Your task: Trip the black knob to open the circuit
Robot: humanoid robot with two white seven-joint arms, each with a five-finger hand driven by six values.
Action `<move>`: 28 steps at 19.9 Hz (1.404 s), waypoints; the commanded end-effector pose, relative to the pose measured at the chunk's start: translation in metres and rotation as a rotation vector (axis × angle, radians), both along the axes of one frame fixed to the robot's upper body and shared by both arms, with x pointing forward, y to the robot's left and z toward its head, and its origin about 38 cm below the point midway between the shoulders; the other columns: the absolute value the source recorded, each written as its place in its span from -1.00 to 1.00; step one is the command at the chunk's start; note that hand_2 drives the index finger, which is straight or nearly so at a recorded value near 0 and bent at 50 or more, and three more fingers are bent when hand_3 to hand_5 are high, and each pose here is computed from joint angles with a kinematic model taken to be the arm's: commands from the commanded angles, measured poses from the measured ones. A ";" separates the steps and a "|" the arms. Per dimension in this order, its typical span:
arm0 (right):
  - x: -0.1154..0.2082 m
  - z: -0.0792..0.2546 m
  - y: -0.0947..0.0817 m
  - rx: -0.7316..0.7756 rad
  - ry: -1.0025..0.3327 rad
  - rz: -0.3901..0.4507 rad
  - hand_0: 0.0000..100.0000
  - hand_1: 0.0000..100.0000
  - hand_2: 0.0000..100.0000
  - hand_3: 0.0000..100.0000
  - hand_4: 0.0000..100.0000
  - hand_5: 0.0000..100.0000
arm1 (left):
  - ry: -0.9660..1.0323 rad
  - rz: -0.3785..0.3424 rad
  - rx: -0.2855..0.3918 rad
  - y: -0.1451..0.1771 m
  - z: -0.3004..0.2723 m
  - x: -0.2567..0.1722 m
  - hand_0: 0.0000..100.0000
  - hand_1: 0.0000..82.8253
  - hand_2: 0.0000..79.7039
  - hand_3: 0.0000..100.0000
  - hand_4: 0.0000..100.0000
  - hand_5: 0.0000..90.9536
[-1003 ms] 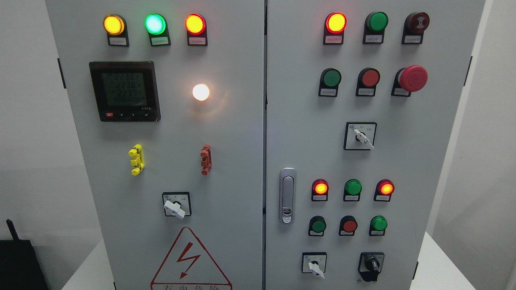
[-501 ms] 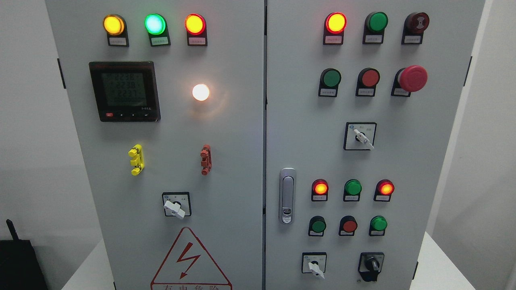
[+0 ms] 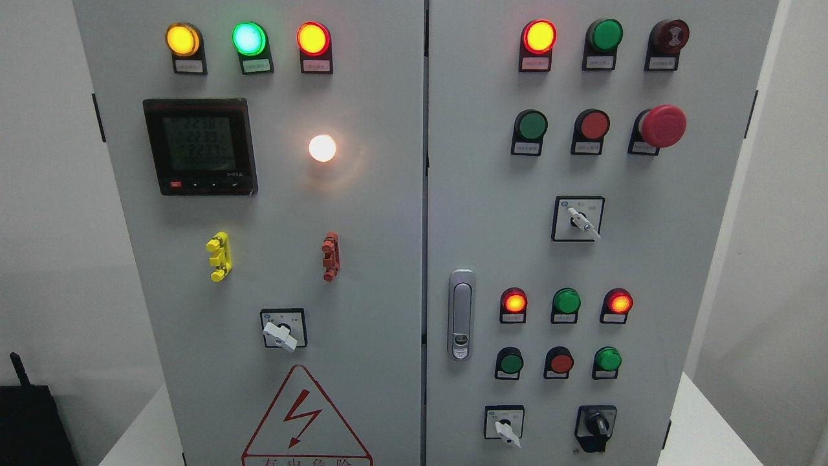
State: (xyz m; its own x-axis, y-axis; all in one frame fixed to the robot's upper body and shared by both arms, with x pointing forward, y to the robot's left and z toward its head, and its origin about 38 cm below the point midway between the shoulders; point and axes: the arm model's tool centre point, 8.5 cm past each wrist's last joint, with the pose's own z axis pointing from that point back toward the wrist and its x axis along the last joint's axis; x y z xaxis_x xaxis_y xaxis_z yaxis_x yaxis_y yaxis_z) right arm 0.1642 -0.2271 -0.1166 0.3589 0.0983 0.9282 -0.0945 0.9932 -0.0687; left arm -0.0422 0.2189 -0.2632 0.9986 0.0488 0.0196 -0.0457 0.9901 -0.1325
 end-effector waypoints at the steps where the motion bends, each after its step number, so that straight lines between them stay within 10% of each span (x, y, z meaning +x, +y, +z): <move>1: 0.038 0.067 -0.005 -0.014 -0.229 -0.004 -1.00 -1.00 -1.00 -0.77 -0.97 -1.00 | 0.000 -0.023 -0.001 0.000 0.000 0.000 -0.76 -0.06 -1.00 -1.00 -1.00 -1.00; 6: 0.041 0.084 -0.005 -0.017 -0.278 -0.003 -1.00 -1.00 -1.00 -0.34 -0.46 -0.90 | 0.000 -0.023 -0.001 0.000 0.000 0.000 -0.76 -0.06 -1.00 -1.00 -1.00 -1.00; 14: 0.052 0.111 -0.009 -0.018 -0.368 -0.010 -1.00 -1.00 -1.00 0.50 0.25 -0.07 | 0.002 -0.023 -0.001 0.000 0.000 0.000 -0.76 -0.06 -1.00 -1.00 -1.00 -1.00; 28: 0.082 0.145 -0.008 -0.006 -0.494 -0.012 -1.00 -1.00 -1.00 0.99 0.81 0.77 | 0.000 -0.023 -0.001 0.000 0.000 0.000 -0.76 -0.06 -1.00 -1.00 -1.00 -1.00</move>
State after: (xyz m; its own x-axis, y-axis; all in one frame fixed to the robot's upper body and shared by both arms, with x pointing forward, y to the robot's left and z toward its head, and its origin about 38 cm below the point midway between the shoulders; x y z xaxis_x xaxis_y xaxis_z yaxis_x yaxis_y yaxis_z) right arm 0.2283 -0.2348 -0.0005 -0.0281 0.0999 0.9946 -0.0479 0.9937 -0.1011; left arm -0.0423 0.2189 -0.2632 0.9986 0.0487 0.0192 -0.0458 0.9901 -0.1326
